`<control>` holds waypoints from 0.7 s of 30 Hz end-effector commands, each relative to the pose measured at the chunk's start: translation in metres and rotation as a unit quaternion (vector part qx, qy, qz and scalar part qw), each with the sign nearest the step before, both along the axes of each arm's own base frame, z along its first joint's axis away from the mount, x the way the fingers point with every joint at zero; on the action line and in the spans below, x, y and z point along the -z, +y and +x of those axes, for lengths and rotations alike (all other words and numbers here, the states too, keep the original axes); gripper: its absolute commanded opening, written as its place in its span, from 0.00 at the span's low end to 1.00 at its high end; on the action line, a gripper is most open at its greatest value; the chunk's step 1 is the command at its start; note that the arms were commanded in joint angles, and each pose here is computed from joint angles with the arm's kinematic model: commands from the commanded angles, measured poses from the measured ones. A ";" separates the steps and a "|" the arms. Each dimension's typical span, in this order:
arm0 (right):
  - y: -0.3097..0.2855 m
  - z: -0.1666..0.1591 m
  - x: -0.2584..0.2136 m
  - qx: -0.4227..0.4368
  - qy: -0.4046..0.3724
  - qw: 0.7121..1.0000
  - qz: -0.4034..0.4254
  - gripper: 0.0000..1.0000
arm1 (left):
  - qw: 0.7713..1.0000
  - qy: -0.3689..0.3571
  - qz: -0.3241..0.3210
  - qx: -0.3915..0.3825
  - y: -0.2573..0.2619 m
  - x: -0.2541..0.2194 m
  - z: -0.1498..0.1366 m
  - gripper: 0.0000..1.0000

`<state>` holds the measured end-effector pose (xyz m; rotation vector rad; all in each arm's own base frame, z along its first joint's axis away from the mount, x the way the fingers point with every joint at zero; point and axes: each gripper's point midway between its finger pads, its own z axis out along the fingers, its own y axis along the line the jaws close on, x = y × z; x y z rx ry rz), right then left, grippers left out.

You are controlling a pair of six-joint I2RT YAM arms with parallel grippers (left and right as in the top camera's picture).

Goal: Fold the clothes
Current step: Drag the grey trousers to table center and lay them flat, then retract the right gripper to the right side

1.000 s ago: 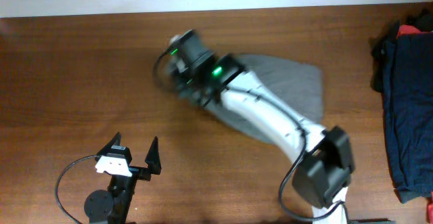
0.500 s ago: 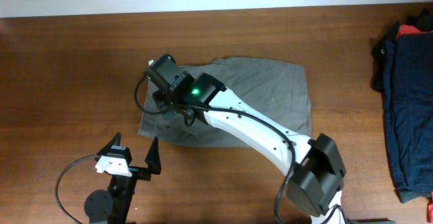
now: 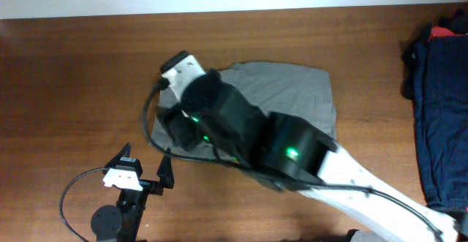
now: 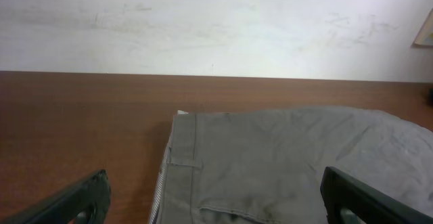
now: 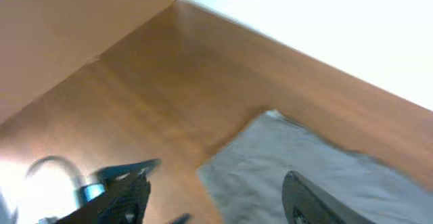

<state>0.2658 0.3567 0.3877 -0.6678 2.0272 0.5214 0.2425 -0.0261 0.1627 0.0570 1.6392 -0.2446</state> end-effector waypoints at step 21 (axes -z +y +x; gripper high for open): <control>-0.390 0.060 0.085 0.449 0.249 0.854 -0.085 0.99 | 1.000 0.002 -0.005 0.006 -0.002 0.000 -0.001 0.99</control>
